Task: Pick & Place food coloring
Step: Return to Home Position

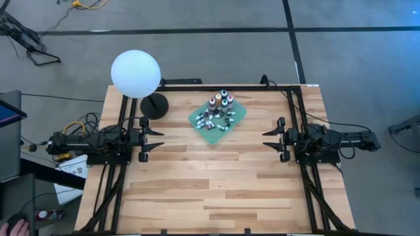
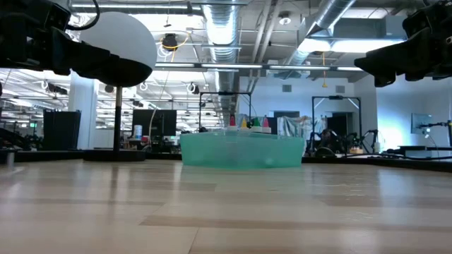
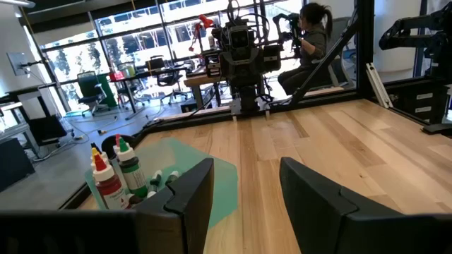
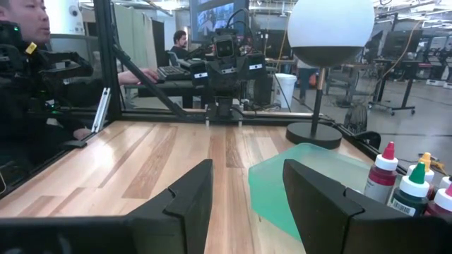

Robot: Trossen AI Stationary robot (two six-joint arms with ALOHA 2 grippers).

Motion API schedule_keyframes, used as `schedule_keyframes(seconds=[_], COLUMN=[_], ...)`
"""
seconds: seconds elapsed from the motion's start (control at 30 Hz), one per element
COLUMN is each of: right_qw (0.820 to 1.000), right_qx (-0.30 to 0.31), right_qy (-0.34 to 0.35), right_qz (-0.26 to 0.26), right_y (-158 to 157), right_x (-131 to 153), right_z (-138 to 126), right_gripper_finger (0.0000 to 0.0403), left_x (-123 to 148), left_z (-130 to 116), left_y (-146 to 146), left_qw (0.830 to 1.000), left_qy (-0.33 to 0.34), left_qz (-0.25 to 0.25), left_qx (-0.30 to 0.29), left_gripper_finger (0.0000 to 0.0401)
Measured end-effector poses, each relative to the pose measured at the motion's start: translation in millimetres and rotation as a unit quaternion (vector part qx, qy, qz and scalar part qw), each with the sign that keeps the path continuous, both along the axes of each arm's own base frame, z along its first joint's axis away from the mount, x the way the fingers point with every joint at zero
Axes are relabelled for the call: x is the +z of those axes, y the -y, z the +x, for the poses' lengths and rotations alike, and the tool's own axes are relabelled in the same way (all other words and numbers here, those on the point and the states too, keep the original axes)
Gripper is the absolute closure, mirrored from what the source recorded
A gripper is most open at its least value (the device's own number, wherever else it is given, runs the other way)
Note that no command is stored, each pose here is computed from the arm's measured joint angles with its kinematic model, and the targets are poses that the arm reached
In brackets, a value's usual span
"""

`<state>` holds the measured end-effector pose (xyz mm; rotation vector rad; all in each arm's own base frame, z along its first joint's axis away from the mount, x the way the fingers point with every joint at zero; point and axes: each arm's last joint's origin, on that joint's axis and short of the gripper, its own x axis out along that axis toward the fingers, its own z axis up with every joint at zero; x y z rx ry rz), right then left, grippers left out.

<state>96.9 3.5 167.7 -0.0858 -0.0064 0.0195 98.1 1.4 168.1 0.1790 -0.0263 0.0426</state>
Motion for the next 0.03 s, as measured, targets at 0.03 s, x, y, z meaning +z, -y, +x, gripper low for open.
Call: schedule_keyframes(seconds=[0.03], right_qw=[1.000], right_qx=[0.000], right_qy=[0.000], right_qz=[0.000], right_y=[0.0], right_x=[0.0], right_z=[0.0], right_gripper_finger=[0.0238], left_x=[0.0], left_z=[0.0], left_y=[0.0], left_qw=[1.000], left_qy=[0.000], left_qz=[0.000], left_qx=[0.000], left_gripper_finger=[0.0243])
